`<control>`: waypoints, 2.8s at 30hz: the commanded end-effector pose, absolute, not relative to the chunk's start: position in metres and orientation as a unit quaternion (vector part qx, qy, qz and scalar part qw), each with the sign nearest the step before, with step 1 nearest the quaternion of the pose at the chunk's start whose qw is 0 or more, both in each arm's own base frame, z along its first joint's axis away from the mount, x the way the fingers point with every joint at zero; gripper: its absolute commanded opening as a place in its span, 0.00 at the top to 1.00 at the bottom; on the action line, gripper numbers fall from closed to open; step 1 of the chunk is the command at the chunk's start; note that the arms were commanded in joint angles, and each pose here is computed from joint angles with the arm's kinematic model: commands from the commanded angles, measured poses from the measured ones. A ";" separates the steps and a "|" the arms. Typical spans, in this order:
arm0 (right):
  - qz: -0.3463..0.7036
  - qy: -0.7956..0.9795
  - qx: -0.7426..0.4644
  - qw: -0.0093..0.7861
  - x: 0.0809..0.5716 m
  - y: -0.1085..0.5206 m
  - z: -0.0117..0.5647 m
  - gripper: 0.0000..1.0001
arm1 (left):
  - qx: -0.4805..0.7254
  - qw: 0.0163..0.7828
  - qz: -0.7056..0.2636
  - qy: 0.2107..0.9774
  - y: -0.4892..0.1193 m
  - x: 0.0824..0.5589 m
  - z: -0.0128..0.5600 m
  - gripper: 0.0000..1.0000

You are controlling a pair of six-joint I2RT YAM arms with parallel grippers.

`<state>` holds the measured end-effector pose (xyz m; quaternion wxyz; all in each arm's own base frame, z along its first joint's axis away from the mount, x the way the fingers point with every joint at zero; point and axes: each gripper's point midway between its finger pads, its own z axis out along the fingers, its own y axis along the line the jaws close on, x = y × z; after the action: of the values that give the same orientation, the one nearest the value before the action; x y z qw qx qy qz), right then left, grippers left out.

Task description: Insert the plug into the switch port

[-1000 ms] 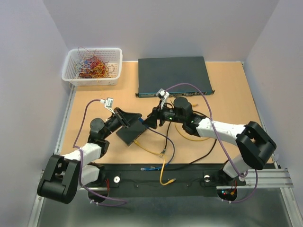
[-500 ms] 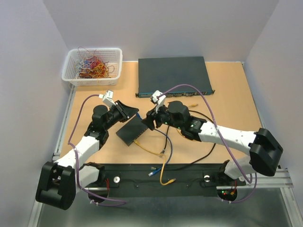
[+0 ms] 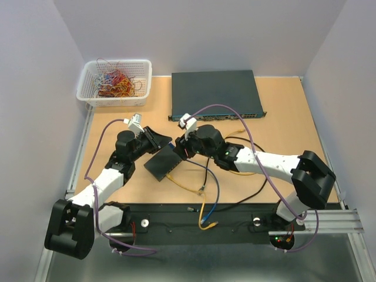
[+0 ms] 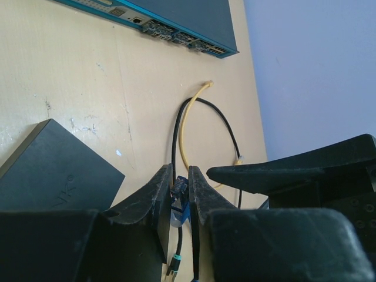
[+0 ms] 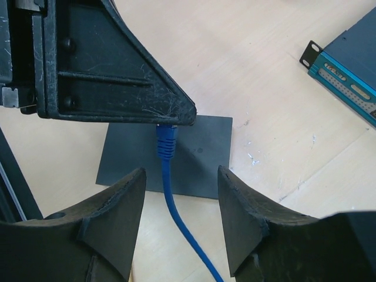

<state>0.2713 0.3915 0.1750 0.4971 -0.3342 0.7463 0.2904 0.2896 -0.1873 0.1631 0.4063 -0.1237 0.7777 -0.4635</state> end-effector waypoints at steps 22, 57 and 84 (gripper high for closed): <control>0.316 0.731 -0.310 0.518 0.288 0.422 0.191 0.60 | -0.110 0.422 -0.465 0.771 -0.191 0.297 0.174 1.00; 0.302 0.771 -0.249 0.501 0.276 0.388 0.152 1.00 | -0.119 0.435 -0.399 0.799 -0.168 0.312 0.148 0.35; 0.254 0.853 -0.270 0.368 0.211 0.395 0.041 1.00 | -0.174 0.441 -0.294 0.830 -0.119 0.344 0.082 0.38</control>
<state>0.2083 0.3784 0.0315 0.3578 -0.2774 0.8564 0.2483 0.3359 -0.1156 0.0738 0.4263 -0.1862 0.8393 -0.2815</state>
